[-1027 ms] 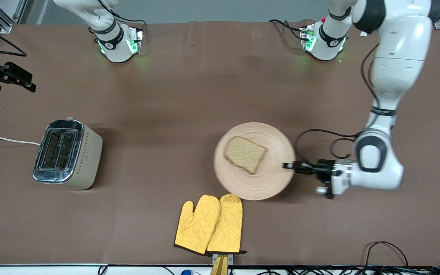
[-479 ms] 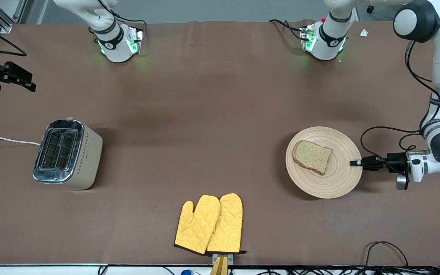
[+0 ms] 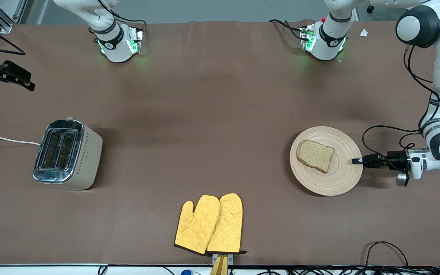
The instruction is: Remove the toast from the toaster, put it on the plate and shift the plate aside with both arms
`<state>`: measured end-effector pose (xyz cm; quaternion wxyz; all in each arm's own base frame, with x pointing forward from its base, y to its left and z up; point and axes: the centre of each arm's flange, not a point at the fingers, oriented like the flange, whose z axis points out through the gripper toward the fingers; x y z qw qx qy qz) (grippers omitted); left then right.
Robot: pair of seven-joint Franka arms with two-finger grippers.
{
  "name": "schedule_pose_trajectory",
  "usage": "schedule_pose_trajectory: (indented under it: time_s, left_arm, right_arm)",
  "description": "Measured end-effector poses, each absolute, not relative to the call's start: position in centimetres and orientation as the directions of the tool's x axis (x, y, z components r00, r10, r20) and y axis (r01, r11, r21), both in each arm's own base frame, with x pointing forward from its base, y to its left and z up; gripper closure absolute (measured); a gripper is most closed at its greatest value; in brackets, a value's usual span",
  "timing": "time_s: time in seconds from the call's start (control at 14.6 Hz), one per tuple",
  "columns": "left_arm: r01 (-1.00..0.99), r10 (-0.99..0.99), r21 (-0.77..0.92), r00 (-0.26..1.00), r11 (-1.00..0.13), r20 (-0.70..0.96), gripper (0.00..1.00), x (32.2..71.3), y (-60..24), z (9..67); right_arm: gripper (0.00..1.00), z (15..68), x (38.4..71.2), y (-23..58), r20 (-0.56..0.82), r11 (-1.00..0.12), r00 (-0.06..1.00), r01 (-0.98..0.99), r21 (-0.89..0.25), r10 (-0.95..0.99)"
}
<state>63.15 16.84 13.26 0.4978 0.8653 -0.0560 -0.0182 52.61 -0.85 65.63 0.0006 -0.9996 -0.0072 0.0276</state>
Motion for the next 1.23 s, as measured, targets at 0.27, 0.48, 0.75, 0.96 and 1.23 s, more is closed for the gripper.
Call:
schedule_pose_trajectory:
  time_s: [0.27, 0.48, 0.75, 0.96, 1.23]
  left_arm:
    - [-0.08, -0.142, 0.798, 0.99, -0.597, -0.007, 0.24, 64.7, 18.6, 16.6]
    - [-0.151, -0.201, 0.675, 0.98, -0.722, 0.005, 0.0, 66.5, 20.6, 23.1]
    - [-0.219, -0.251, 0.495, 0.968, -0.841, 0.002, 0.0, 68.7, 17.1, 33.9]
    - [-0.219, -0.241, 0.297, 0.97, -0.929, -0.037, 0.0, 69.6, 8.9, 42.5]
    - [-0.196, -0.197, 0.11, 0.98, -0.974, 0.0, 0.0, 68.0, 2.6, 51.8]
  right_arm:
    - [0.0, 65.6, 52.6, -1.1, -0.055, -1.0, 0.998, 0.01, -0.002, 0.01]
    - [0.0, 65.6, 52.6, -1.2, -0.055, -1.0, 0.998, 0.008, -0.001, 0.008]
    - [0.0, 65.6, 52.6, -1.2, -0.058, -1.0, 0.998, 0.008, -0.001, 0.008]
    - [0.0, 65.6, 52.5, -1.2, -0.06, -1.0, 0.998, 0.008, -0.002, 0.008]
    - [0.0, 65.6, 52.5, -1.2, -0.061, -1.0, 0.998, 0.008, -0.002, 0.008]
